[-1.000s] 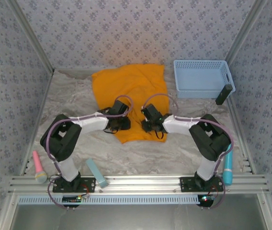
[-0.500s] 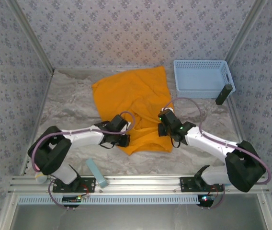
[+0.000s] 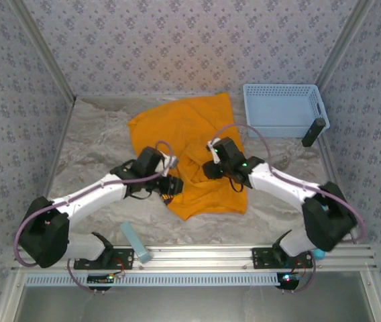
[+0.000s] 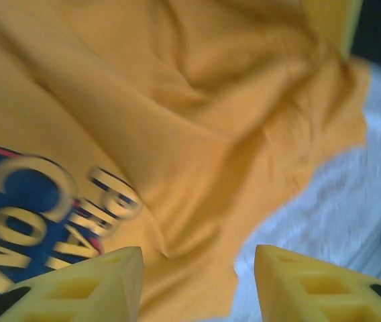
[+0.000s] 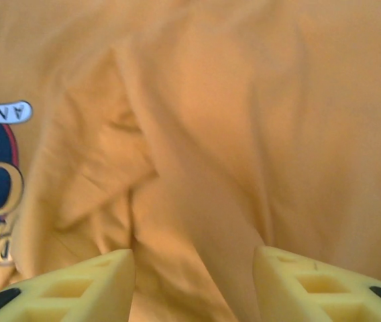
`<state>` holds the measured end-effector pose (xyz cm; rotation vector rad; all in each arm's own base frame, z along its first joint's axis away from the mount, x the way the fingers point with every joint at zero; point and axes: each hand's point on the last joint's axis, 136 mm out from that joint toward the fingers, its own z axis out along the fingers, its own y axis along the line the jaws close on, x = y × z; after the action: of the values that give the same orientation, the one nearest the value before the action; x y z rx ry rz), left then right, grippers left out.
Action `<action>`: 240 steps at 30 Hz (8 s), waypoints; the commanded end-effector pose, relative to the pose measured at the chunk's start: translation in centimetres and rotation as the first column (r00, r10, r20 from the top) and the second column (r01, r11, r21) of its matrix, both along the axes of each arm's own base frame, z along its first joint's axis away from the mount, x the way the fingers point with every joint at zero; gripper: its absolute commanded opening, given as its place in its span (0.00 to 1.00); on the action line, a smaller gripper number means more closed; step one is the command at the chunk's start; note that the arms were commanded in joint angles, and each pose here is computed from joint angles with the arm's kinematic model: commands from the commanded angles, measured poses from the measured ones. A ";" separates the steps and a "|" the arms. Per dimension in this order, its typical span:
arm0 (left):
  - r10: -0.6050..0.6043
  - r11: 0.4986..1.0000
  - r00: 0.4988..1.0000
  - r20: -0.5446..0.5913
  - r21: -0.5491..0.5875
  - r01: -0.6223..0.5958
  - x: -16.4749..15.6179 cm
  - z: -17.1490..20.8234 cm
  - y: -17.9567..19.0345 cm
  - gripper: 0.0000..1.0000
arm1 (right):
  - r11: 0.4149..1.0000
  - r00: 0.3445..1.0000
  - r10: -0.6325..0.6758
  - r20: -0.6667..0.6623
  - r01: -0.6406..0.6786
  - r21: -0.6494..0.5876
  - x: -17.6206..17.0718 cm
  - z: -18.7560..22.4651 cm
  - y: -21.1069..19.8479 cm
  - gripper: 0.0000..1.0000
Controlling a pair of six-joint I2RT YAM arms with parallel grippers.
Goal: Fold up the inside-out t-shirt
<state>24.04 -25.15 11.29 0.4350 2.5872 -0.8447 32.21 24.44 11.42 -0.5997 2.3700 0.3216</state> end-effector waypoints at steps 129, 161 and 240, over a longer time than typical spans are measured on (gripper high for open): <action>-0.113 0.992 0.994 0.005 0.057 0.112 2.7 -4.6 -5.8 0.38 | 0.901 0.930 0.362 0.060 -0.366 0.234 -7.9 -0.1 5.4 0.00; -0.389 0.831 0.907 0.161 -0.364 0.421 -4.7 0.0 -6.8 0.01 | 0.869 0.833 0.487 0.264 -0.492 -0.050 -9.6 1.2 -0.6 0.41; -0.252 0.923 0.967 -0.043 -0.311 0.227 -3.0 0.1 -4.0 0.08 | 0.173 -0.043 0.962 0.270 -0.669 -0.723 -13.9 -1.6 4.9 0.00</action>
<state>21.32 -28.41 10.11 0.6789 2.4725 -1.1782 19.58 29.45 8.80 -1.9699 1.0652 0.1759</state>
